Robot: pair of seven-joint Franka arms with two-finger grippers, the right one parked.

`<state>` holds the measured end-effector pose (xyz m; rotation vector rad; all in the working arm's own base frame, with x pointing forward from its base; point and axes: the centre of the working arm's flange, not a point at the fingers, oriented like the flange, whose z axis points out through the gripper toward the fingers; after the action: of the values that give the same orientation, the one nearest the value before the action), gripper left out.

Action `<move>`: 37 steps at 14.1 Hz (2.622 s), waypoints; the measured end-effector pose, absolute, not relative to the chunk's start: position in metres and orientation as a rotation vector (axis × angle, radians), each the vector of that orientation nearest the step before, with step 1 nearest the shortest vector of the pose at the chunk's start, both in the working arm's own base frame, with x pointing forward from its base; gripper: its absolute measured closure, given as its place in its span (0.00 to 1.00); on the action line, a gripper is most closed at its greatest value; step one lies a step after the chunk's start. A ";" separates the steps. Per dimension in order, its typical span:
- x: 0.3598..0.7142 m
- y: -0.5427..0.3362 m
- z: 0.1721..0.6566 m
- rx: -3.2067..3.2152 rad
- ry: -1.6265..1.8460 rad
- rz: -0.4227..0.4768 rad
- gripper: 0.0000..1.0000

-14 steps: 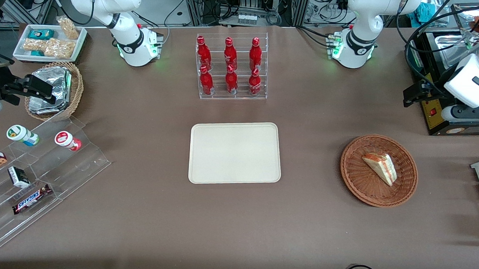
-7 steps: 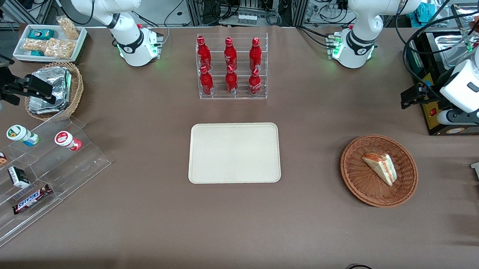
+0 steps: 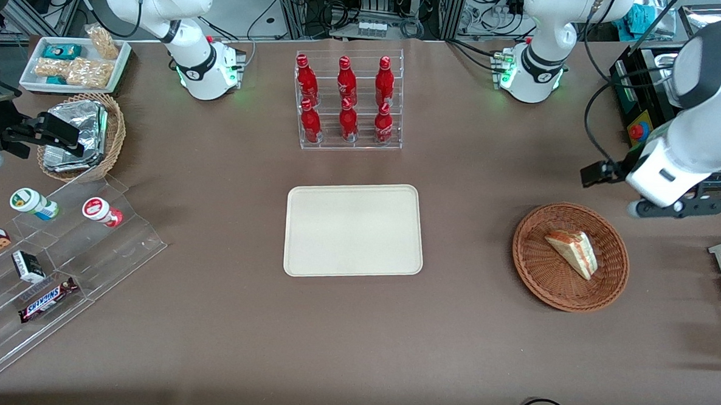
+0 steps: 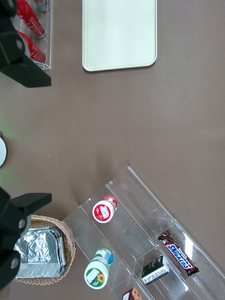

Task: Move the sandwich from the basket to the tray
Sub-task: 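Move the left gripper down over the sandwich in the wicker basket, then close the left gripper on the sandwich and lift it, then carry the sandwich with the left gripper over the cream tray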

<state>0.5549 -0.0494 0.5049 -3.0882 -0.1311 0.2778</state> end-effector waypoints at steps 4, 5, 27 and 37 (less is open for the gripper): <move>0.557 -0.024 0.431 -3.097 -0.216 0.216 0.00; 0.556 -0.017 0.411 -3.098 -0.259 0.181 0.00; 0.570 0.015 0.263 -2.819 -1.250 0.120 0.68; 0.572 -0.163 0.348 -3.032 -0.345 0.251 0.85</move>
<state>0.5723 -0.1627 0.3482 -3.0320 -0.3450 0.2507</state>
